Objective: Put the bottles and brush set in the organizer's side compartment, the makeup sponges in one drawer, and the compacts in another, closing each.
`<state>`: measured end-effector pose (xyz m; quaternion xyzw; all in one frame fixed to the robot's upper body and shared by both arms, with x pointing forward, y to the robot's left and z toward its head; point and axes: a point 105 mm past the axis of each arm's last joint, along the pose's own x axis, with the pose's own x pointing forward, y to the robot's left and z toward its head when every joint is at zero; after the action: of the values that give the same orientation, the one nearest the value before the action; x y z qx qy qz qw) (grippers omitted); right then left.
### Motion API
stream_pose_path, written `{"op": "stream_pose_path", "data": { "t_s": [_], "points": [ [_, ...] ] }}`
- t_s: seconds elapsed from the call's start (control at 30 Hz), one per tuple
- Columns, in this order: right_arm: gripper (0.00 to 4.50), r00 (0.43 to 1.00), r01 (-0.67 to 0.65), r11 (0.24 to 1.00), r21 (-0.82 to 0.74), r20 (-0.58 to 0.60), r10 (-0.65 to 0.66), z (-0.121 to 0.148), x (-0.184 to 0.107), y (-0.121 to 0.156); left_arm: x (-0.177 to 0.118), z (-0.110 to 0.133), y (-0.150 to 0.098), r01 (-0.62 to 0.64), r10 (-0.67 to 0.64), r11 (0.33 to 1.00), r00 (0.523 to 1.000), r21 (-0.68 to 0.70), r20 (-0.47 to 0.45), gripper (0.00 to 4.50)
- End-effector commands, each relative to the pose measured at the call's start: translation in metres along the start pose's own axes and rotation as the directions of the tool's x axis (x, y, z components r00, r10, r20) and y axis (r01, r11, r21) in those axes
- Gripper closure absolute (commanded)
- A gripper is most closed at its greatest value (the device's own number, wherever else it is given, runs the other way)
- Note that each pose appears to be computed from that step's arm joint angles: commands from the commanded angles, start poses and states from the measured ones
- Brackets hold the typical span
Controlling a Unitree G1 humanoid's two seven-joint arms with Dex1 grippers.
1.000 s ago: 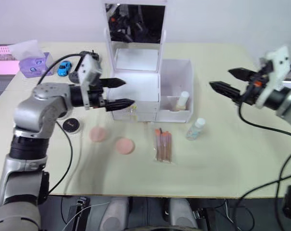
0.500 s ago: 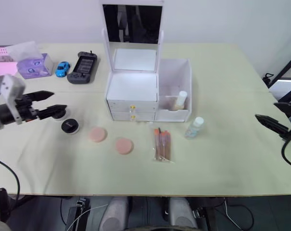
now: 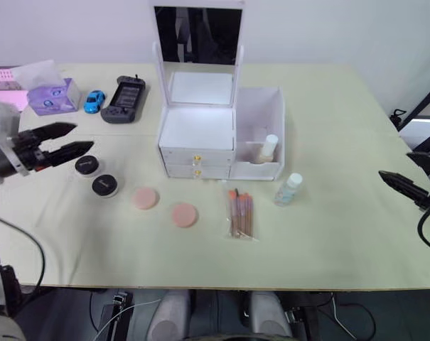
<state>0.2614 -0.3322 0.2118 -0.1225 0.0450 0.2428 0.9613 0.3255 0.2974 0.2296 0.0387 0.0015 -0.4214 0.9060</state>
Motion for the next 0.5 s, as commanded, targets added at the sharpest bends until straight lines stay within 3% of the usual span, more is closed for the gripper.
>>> {"op": "stream_pose_path", "data": {
  "t_s": [0.03,0.23,0.3,0.4,0.5],
  "points": [
    [0.05,0.991,-0.124,0.991,-0.044,0.043,0.126,0.037,0.014,0.032,0.027,0.024,-0.036,0.218,-0.219,0.975,0.976,0.03,0.013,0.0],
    [0.05,0.954,-0.295,0.952,-0.084,0.027,0.299,0.054,0.043,0.091,0.08,0.025,-0.096,0.461,-0.459,0.885,0.887,0.058,-0.047,0.0],
    [0.05,0.938,-0.343,0.935,-0.086,0.015,0.346,0.053,0.051,0.107,0.093,0.028,-0.115,0.518,-0.519,0.852,0.855,0.073,-0.007,0.0],
    [0.05,0.933,-0.358,0.93,-0.08,-0.007,0.359,0.044,0.061,0.121,0.105,0.028,-0.14,0.579,-0.582,0.813,0.813,0.059,0.031,0.0],
    [0.05,0.932,-0.363,0.929,-0.076,-0.016,0.363,0.038,0.066,0.128,0.11,0.027,-0.149,0.594,-0.596,0.802,0.802,0.059,0.025,0.0]
  ]
}}
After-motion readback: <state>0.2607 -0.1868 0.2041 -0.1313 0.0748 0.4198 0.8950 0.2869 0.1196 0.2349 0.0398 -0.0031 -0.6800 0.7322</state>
